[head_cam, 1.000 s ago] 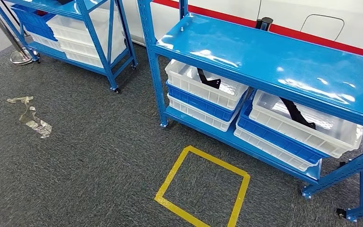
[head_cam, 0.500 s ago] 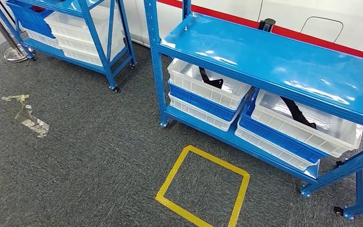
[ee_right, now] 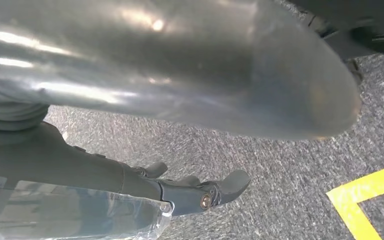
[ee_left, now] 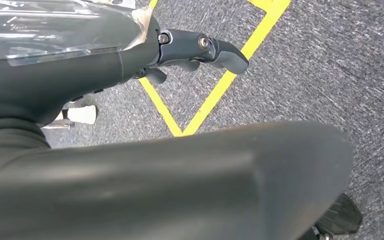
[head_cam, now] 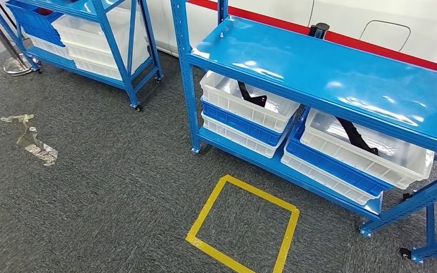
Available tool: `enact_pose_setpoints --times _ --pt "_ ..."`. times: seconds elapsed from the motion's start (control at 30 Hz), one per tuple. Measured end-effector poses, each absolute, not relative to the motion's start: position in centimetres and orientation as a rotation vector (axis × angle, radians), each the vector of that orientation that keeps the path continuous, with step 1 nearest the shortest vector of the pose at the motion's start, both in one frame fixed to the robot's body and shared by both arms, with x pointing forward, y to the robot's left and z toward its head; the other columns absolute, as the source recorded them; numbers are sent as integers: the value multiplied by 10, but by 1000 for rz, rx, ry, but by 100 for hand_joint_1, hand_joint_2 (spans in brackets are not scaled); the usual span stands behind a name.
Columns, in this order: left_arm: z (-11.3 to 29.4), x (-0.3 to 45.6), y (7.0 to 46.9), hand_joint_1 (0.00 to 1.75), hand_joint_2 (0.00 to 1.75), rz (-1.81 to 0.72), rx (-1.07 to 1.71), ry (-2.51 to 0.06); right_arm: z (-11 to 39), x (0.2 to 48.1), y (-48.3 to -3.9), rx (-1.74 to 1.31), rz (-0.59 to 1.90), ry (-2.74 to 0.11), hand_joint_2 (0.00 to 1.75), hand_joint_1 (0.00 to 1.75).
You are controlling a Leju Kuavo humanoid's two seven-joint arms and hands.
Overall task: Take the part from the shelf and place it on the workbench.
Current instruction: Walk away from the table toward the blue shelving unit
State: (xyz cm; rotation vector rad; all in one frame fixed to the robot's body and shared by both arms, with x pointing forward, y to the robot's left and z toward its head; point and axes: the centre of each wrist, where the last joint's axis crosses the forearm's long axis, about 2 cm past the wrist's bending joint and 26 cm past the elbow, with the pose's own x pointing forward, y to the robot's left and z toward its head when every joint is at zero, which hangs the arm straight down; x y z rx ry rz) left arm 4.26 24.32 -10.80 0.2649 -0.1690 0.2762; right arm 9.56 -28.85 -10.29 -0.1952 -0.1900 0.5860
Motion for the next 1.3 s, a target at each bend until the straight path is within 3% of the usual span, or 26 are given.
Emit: enact_pose_setpoints --times 1.3 --pt "-109 43 252 0 0 259 270 -176 -105 86 -289 -200 554 -190 0 0"
